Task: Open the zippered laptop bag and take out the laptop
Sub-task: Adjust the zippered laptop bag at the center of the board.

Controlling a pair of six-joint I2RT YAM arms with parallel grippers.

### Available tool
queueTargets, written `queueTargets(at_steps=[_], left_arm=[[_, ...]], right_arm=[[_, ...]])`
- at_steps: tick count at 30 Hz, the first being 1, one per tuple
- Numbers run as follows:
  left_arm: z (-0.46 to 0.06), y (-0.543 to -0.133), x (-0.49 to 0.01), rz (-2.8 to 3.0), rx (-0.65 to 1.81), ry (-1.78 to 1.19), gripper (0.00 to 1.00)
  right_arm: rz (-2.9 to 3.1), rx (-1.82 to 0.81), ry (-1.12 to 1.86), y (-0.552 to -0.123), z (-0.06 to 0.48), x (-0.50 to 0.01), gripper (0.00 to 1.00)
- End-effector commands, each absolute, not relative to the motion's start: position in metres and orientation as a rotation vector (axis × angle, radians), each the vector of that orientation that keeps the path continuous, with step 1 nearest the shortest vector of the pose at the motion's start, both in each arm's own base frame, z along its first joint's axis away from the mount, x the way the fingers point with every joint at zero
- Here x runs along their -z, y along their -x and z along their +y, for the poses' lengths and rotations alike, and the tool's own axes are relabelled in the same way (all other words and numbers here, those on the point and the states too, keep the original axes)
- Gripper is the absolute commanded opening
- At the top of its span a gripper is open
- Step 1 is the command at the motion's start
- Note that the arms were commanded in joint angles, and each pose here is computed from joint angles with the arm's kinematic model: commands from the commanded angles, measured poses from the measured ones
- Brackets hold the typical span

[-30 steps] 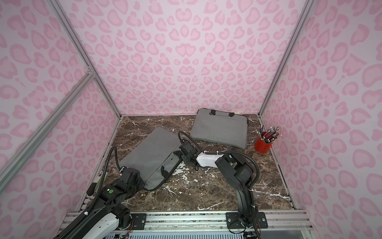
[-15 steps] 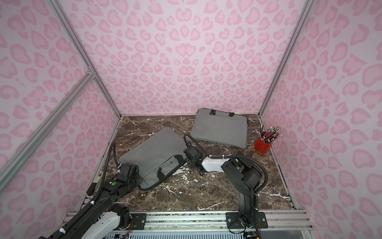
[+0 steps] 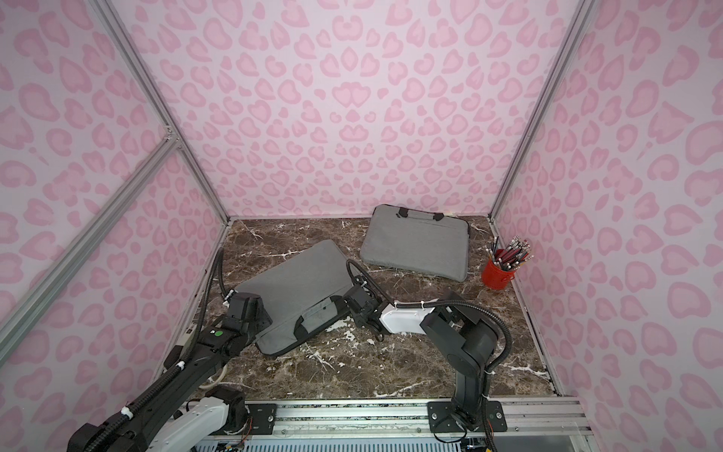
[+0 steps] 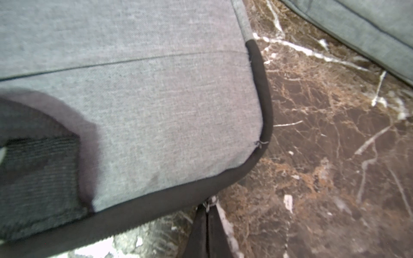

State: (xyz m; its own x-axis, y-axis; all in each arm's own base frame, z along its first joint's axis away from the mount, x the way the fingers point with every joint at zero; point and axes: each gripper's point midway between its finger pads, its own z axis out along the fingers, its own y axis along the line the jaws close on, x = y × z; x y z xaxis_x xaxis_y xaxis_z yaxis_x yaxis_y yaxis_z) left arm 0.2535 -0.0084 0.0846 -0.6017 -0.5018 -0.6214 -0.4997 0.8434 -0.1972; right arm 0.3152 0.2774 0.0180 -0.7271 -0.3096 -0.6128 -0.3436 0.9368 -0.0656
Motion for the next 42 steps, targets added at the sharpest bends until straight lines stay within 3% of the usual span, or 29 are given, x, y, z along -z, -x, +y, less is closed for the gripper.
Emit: queueTargets(at_steps=[1, 7, 15, 35, 37, 42], left_arm=[[-0.020, -0.251, -0.084, 2.362, 0.079, 0.698, 0.65], [-0.073, -0.245, -0.092, 2.438, 0.338, 0.507, 0.64], [-0.126, -0.232, -0.093, 2.521, 0.332, 0.145, 0.53], [-0.131, -0.235, -0.045, 2.635, 0.186, 0.226, 0.52], [-0.129, -0.235, -0.041, 2.638, 0.165, 0.243, 0.46], [-0.115, -0.234, -0.036, 2.645, 0.058, 0.286, 0.11]], right_arm=[[2.494, -0.057, 0.475, -0.304, 0.275, -0.007, 0.00], [2.494, -0.047, 0.486, -0.304, 0.275, -0.008, 0.00], [2.496, -0.066, 0.492, -0.304, 0.279, -0.007, 0.00], [2.490, -0.083, 0.480, -0.302, 0.282, -0.009, 0.00], [2.489, -0.083, 0.478, -0.302, 0.282, -0.010, 0.00], [2.486, -0.074, 0.474, -0.302, 0.280, -0.012, 0.00]])
